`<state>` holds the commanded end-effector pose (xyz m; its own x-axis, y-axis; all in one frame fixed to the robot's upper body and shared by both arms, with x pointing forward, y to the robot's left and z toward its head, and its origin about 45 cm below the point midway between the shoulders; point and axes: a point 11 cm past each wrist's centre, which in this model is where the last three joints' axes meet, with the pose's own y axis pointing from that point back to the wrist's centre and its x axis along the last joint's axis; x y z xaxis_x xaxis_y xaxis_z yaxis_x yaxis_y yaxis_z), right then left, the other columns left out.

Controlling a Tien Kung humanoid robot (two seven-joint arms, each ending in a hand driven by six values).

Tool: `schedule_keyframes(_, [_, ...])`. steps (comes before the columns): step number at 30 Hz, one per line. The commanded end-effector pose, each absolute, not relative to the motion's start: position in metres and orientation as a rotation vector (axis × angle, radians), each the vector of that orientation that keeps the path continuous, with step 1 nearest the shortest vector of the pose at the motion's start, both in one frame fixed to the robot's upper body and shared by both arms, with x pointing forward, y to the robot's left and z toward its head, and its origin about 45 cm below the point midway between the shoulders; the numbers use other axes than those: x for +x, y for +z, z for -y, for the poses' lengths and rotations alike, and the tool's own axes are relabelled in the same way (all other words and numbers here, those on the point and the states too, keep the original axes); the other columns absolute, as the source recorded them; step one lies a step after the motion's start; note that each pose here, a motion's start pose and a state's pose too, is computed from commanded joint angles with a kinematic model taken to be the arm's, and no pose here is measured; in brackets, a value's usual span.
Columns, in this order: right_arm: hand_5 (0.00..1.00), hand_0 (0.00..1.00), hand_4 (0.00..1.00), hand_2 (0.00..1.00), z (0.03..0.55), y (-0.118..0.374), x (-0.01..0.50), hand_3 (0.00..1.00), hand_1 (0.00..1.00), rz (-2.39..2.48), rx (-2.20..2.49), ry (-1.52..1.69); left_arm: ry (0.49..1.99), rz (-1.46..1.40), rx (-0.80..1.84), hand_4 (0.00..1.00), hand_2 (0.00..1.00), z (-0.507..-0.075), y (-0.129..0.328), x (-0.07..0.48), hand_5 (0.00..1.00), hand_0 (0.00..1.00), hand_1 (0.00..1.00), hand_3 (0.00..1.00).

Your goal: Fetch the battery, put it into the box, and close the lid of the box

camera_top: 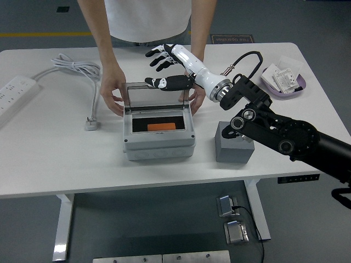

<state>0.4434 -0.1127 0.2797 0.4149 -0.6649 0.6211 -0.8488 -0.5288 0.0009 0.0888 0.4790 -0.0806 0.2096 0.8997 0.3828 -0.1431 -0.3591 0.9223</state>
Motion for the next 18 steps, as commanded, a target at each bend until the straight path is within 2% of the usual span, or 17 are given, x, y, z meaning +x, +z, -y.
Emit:
schedule_keyframes(11, [0.287, 0.678, 0.834, 0.608, 0.118, 0.253, 0.469, 0.709, 0.565, 1.295, 2.263, 0.746, 1.33, -0.733, 1.512, 0.602, 0.684, -0.48, -0.078, 0.097, 0.414, 0.728, 0.754, 0.62])
schedule_keyframes(18, [0.302, 0.694, 0.837, 0.617, 0.125, 0.237, 0.469, 0.71, 0.575, 1.292, 2.245, 0.711, 1.324, -0.73, 1.516, 0.6, 0.682, -0.48, -0.078, 0.098, 0.411, 0.728, 0.754, 0.616])
